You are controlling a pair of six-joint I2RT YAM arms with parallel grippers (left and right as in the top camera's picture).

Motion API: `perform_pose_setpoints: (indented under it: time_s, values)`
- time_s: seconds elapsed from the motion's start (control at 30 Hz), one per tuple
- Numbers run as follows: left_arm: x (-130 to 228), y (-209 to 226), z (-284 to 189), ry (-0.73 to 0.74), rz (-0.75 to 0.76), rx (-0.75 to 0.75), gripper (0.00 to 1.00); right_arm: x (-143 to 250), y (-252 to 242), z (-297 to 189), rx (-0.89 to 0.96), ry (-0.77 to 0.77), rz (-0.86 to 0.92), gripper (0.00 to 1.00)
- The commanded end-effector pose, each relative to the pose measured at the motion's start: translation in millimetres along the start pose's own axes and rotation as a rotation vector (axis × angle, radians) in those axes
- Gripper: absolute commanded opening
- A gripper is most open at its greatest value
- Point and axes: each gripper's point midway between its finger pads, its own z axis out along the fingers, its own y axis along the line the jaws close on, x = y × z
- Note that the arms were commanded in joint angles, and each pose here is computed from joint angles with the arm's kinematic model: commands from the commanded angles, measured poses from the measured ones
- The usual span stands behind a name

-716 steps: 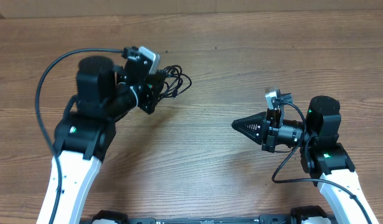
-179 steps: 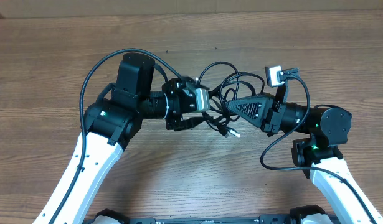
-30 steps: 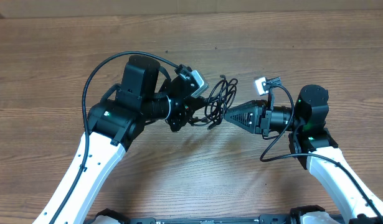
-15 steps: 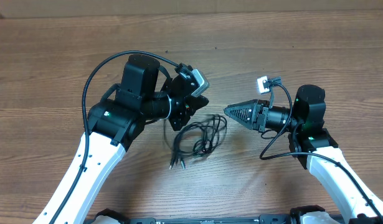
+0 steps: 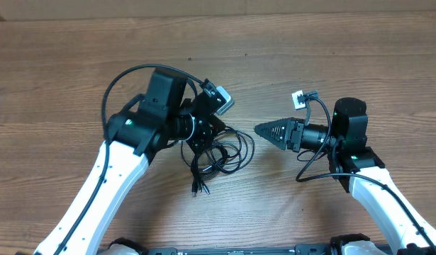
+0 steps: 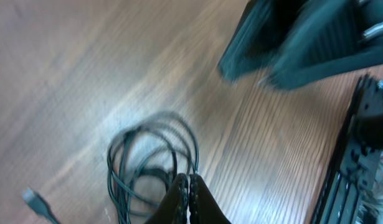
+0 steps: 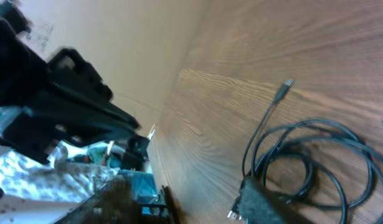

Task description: Untangle cables

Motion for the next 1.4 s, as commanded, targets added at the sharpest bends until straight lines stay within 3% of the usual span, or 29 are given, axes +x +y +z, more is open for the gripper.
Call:
perform_pose_setpoints:
  time_s: [0.0, 0.13, 0.23, 0.4, 0.63, 0.67, 0.97, 1.37]
  values:
    - [19, 8, 20, 0.106, -0.08, 0.003, 0.04, -6, -3, 0, 0.034, -0.02, -0.005, 0.69]
    - [54, 11, 42, 0.266, -0.179, 0.048, 0.04, -4, -10, 0, 0.069, -0.021, 0.028, 0.8]
    - [81, 9, 54, 0.387, -0.248, 0.085, 0.19, -2, -23, -1, 0.13, -0.033, 0.068, 0.9]
    - [103, 4, 57, 0.491, -0.307, 0.116, 0.29, 0, -32, -3, 0.178, -0.04, 0.098, 0.96]
    - [131, 8, 41, 0.632, -0.324, 0.042, 0.7, -1, -34, -3, 0.189, -0.045, 0.097, 0.98]
    - [133, 10, 40, 0.643, -0.32, 0.026, 0.72, -1, -36, -3, 0.197, -0.047, 0.099, 0.98]
    - [133, 15, 55, 0.604, -0.372, -0.011, 0.75, 3, -46, -5, 0.247, -0.05, 0.133, 1.0]
    - [150, -14, 82, 0.618, -0.307, 0.047, 0.76, 2, -47, -6, 0.254, -0.054, 0.134, 1.0]
